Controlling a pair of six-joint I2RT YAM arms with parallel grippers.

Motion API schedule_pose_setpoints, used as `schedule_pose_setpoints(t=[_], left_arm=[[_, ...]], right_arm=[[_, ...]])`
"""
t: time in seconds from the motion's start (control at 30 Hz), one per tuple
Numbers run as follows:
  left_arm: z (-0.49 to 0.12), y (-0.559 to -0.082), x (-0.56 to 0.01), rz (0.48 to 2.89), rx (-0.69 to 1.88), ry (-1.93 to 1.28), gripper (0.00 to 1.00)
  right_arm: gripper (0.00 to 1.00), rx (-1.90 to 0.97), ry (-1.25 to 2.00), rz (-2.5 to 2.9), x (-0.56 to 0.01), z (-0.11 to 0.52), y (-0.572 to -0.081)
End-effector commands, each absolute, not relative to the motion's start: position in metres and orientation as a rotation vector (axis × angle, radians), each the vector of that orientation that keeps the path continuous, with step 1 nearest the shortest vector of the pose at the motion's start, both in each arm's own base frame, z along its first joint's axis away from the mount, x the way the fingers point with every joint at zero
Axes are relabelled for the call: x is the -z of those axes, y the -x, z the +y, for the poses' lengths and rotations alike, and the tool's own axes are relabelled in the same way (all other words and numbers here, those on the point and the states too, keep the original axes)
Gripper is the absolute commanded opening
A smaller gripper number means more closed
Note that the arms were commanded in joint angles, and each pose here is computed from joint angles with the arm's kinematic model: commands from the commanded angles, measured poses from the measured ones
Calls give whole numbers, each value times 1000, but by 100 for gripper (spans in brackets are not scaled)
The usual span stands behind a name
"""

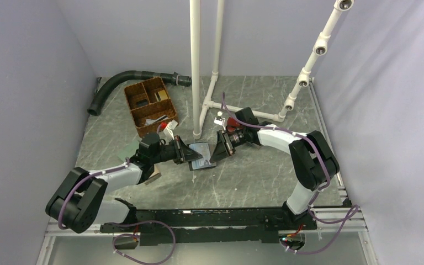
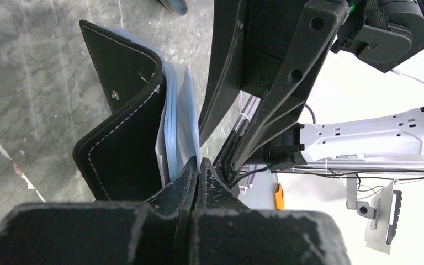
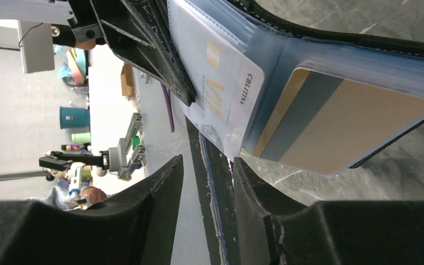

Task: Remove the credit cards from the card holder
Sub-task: Remove the credit card from the card holder.

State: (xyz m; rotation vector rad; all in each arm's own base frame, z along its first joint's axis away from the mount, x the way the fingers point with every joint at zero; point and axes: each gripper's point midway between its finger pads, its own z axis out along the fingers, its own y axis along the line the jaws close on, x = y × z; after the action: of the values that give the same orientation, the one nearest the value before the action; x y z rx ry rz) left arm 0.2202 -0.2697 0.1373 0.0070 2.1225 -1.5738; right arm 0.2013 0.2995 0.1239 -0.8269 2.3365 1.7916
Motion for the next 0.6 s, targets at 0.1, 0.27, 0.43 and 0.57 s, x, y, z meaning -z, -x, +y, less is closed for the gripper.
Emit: schedule_pose_setpoints(t=[0.1,0.27,0.43,0.57], left_arm=[[-284,-223,-173,1964,1672,-126,0],[-283,-223,-172,1974,1664,-124,0],[-282,-223,-168,1993,1648,-109,0],[-283,-223,-169,1986,1662,-114,0]], right_arm=[[41,-1786,821,2312,-124,303,-208],[43,-1669,798,2365,-113,297,-219],[45,-1646,785,2359,-113,292,-225],[46,-1696,792,2329,-120,294,-222]])
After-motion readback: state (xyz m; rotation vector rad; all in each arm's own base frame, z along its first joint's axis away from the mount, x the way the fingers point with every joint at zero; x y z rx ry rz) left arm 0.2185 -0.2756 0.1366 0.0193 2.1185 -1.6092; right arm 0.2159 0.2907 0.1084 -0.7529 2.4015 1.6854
